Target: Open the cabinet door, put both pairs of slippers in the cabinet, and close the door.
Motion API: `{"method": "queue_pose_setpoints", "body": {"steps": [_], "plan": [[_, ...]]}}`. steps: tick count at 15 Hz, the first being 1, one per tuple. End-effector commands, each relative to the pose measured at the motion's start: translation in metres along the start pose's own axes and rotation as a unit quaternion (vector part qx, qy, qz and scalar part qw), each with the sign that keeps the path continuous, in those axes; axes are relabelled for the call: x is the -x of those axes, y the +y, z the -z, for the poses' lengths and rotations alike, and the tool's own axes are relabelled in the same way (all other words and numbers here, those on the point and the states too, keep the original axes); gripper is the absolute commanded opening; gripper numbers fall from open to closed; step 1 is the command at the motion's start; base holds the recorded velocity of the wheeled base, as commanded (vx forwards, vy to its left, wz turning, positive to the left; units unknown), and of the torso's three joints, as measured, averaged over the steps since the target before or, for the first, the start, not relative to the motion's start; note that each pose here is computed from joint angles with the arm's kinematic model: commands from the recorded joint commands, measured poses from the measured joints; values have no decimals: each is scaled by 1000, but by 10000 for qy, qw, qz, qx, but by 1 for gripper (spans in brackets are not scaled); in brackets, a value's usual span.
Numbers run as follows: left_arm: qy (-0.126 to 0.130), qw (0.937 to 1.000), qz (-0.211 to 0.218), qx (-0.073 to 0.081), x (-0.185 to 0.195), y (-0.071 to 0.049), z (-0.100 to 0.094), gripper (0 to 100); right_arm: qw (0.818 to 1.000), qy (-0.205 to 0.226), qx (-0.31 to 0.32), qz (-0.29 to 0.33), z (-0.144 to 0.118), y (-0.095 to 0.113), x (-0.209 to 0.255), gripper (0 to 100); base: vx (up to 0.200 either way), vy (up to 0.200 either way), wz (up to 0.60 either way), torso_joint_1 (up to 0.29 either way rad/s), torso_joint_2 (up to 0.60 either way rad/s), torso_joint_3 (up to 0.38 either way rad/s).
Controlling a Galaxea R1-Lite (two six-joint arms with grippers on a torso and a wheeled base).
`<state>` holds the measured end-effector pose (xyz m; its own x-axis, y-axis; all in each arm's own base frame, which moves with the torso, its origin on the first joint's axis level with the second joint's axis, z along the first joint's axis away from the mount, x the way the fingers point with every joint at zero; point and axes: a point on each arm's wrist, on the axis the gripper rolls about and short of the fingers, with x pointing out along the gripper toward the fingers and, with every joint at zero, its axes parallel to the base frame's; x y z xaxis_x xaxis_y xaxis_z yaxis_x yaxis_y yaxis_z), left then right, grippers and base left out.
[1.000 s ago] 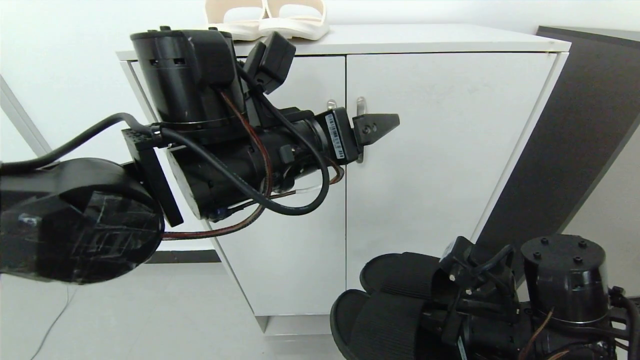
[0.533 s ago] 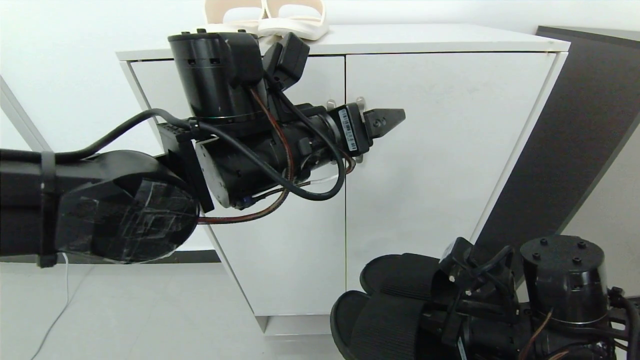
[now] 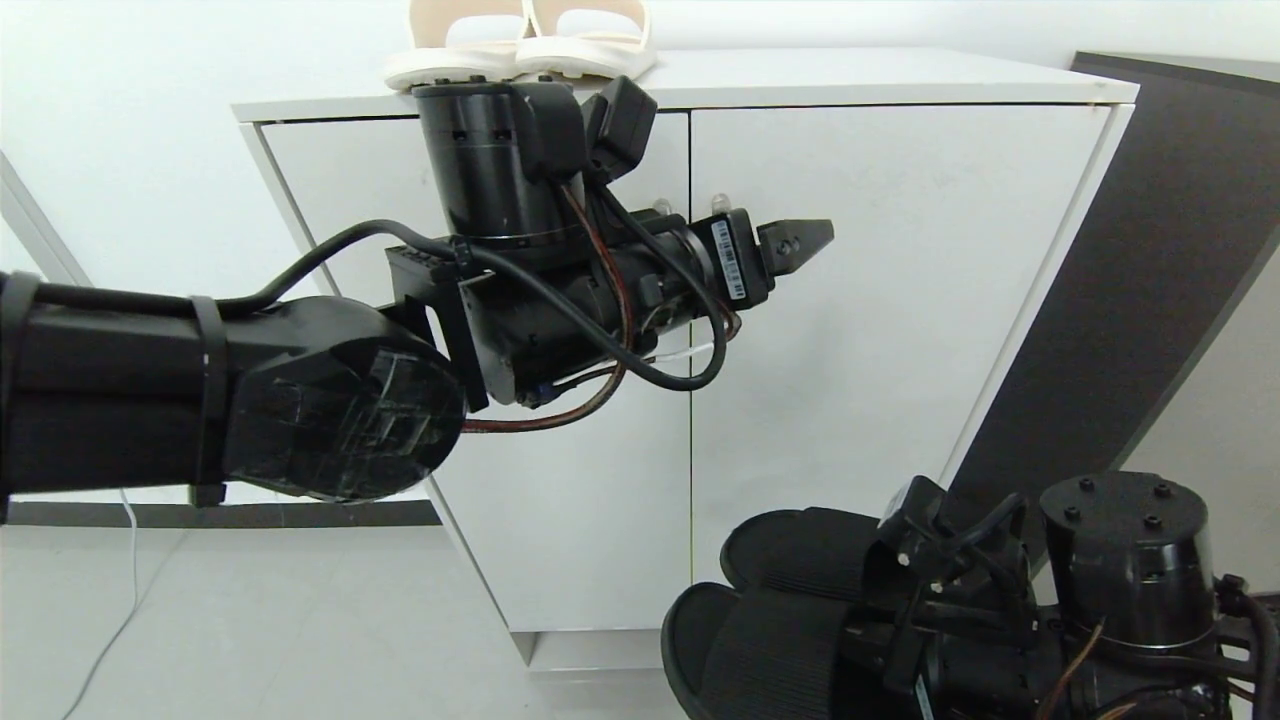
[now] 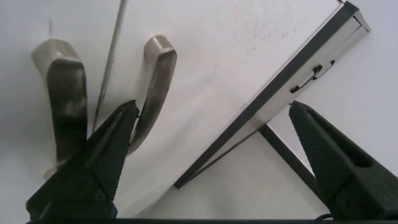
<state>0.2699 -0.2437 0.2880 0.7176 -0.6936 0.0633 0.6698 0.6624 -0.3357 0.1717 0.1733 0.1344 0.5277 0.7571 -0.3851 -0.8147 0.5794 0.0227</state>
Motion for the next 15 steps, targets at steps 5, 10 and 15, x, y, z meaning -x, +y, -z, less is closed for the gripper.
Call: {"method": "queue_pose_setpoints", "body": {"steps": [5, 10, 15], "plan": [[24, 10000, -8, 23, 2, 0, 1, 0, 10000, 30, 9, -42, 2, 1, 1, 0, 0, 0, 0, 0, 0, 0], [136, 9999, 9, 37, 18, -3, 4, 0, 9987, 106, 3, -497, 9, 5, 5, 0, 0, 0, 0, 0, 0, 0], [365, 9988, 325, 71, 44, -25, 15, 0, 9912, 187, 307, -1272, 22, 12, 18, 0, 0, 0, 0, 0, 0, 0]]}}
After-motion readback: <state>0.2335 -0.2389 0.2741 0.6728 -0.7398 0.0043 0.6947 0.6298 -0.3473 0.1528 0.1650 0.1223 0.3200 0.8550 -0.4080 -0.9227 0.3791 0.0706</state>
